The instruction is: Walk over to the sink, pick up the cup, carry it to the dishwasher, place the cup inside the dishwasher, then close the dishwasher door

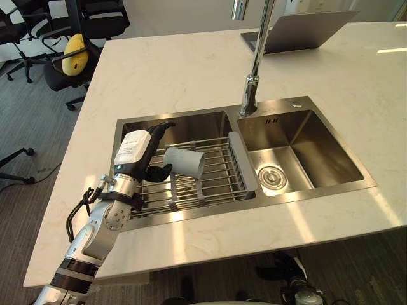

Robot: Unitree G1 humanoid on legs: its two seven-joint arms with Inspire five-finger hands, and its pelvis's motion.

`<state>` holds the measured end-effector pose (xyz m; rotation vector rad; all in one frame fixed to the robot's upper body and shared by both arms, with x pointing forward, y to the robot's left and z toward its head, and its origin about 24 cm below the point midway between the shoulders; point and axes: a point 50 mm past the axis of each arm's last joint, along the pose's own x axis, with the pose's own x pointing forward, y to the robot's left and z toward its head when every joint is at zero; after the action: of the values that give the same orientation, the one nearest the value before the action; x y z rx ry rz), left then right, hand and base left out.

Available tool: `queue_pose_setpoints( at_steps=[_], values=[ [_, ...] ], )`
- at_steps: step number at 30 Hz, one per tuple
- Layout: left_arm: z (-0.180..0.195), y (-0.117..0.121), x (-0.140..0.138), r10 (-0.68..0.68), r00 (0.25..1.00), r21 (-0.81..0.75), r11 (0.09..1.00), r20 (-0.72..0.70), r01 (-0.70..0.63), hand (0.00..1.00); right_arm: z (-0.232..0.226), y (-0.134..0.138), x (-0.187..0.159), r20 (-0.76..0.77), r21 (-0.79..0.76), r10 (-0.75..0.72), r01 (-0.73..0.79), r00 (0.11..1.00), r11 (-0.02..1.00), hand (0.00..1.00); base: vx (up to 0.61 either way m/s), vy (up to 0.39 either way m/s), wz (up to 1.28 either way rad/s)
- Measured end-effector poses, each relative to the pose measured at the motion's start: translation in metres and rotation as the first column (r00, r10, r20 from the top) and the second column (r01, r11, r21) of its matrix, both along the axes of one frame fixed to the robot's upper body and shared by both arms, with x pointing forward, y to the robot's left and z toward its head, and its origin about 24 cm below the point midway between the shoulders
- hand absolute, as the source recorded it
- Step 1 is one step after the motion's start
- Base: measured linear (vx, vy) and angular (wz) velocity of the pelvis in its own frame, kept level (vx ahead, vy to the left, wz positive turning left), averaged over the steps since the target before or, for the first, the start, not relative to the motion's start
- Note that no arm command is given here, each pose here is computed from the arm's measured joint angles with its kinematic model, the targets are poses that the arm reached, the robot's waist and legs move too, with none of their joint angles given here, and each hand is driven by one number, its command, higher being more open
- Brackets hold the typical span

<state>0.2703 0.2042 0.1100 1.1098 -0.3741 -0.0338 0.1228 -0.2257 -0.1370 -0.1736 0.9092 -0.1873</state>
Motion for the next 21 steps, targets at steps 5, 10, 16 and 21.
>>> queue_pose_setpoints(
  at_steps=[5, 10, 16, 21],
  values=[
    [-0.001, -0.001, 0.0, -0.006, 1.0, 0.032, 0.999, -0.002, 0.006, 0.9, 0.0, 0.0, 0.0, 0.0, 0.0, 0.001, -0.001, 1.0, 1.0, 0.9, 0.0, 0.0, 0.0],
    [-0.008, -0.006, 0.001, -0.04, 0.999, 0.128, 0.991, -0.03, 0.044, 0.9, 0.0, 0.0, 0.0, 0.0, 0.0, 0.002, -0.002, 1.0, 1.0, 0.9, 0.0, 0.0, -0.03],
    [-0.009, -0.007, 0.007, -0.057, 0.998, 0.226, 0.972, -0.038, 0.065, 0.9, 0.0, 0.0, 0.0, 0.004, -0.002, 0.003, -0.003, 1.0, 1.0, 0.9, 0.0, -0.005, -0.06],
    [-0.009, -0.002, 0.011, -0.043, 0.998, 0.272, 0.961, -0.038, 0.051, 0.9, 0.0, -0.001, -0.001, 0.004, -0.003, 0.002, -0.002, 1.0, 1.0, 0.9, -0.01, -0.01, -0.07]
  ],
)
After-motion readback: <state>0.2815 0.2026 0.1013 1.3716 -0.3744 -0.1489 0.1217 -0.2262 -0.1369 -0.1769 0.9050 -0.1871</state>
